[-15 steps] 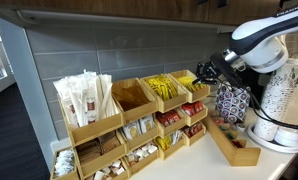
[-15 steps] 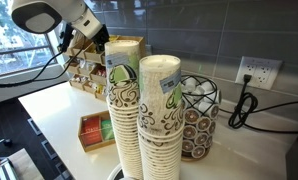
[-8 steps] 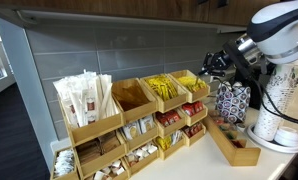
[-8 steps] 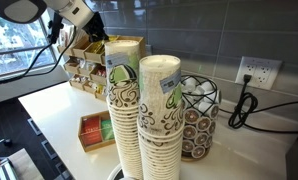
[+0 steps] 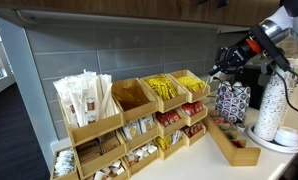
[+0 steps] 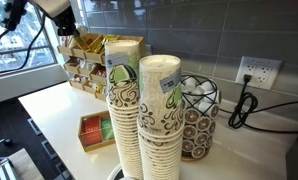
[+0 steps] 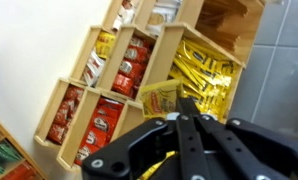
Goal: Pick up a sachet from the top right shelf of the candy rack and place it on the counter top
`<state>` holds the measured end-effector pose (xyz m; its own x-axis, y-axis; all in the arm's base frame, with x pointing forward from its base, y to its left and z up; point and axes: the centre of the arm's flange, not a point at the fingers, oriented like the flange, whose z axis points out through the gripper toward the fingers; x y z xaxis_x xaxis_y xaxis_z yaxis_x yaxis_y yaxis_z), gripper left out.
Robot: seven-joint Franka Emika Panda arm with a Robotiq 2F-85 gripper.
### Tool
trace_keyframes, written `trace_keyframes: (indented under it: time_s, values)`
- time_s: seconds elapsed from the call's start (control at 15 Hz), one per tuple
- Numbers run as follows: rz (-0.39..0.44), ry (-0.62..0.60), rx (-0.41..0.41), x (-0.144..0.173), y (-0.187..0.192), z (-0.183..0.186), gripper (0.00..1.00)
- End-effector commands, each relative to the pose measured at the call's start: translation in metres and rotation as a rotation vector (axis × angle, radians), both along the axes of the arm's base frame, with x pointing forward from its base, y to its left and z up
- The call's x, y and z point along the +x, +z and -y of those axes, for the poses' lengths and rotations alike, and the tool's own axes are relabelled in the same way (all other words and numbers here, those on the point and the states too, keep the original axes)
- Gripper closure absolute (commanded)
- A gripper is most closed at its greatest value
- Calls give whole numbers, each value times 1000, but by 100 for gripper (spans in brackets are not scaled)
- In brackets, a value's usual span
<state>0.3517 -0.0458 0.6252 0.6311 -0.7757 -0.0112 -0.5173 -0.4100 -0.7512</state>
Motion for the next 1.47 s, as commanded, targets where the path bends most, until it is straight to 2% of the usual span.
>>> trace_keyframes:
  time_s: [0.0, 0.2, 0.27, 0.33, 0.67, 0.73, 0.93, 1.07, 1.27, 1.4]
  values:
    - [-154, 118, -61, -22, -14, -15, 100]
    - [-259, 217, -144, -22, -32, -37, 100]
    - [-264, 218, -126, -18, -35, -41, 100]
    - [-227, 191, -107, -21, -27, -35, 99]
    - [-248, 206, -120, -16, -33, -43, 100]
    - [-317, 272, -149, -10, -41, -54, 100]
    - [-405, 414, -168, -1, -79, -94, 100]
    - [-479, 478, -208, 4, -103, -114, 100]
    - [-582, 550, -300, 12, -139, -142, 100]
    - [-641, 574, -393, 15, -164, -150, 100]
